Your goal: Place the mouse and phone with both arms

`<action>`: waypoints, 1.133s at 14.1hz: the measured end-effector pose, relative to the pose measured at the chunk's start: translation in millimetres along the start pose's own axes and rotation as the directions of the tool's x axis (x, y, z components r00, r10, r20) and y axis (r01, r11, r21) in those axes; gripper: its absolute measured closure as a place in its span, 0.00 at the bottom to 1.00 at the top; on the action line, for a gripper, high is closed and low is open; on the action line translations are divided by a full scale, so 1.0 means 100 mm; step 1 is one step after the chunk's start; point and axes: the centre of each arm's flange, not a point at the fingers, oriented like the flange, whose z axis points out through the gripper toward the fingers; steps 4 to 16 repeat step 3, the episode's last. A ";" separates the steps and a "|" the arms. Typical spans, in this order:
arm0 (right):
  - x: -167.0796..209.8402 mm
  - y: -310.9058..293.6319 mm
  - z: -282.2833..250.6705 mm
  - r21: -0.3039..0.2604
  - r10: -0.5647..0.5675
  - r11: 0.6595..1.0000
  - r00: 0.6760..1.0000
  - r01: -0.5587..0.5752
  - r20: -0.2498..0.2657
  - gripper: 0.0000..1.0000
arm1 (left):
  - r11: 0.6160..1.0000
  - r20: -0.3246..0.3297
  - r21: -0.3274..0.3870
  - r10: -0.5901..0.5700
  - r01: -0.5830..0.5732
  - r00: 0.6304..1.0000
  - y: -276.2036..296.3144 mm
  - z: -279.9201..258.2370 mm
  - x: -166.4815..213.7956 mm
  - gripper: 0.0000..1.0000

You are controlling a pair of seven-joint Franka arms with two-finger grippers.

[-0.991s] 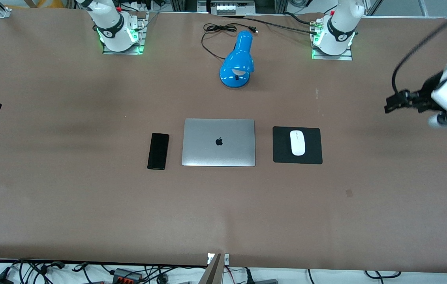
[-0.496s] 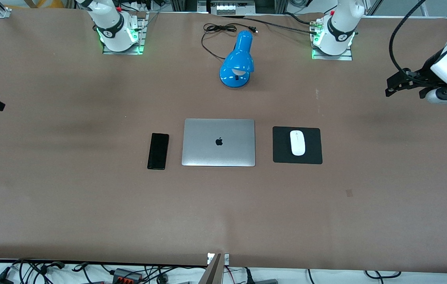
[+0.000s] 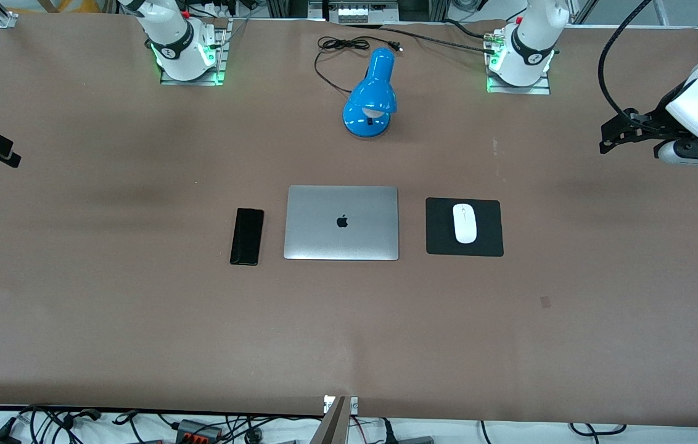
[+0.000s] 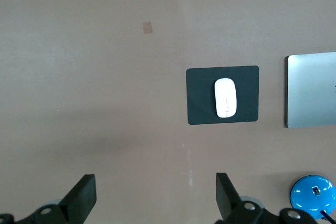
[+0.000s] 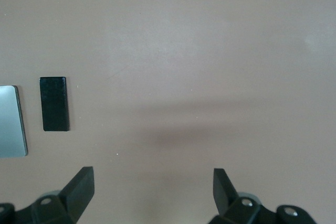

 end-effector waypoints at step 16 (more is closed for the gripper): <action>0.00 0.00 0.01 0.000 0.000 1.000 1.000 0.000 0.002 0.00 | 1.000 0.002 0.000 -0.002 0.002 1.000 0.00 0.01 0.02 0.00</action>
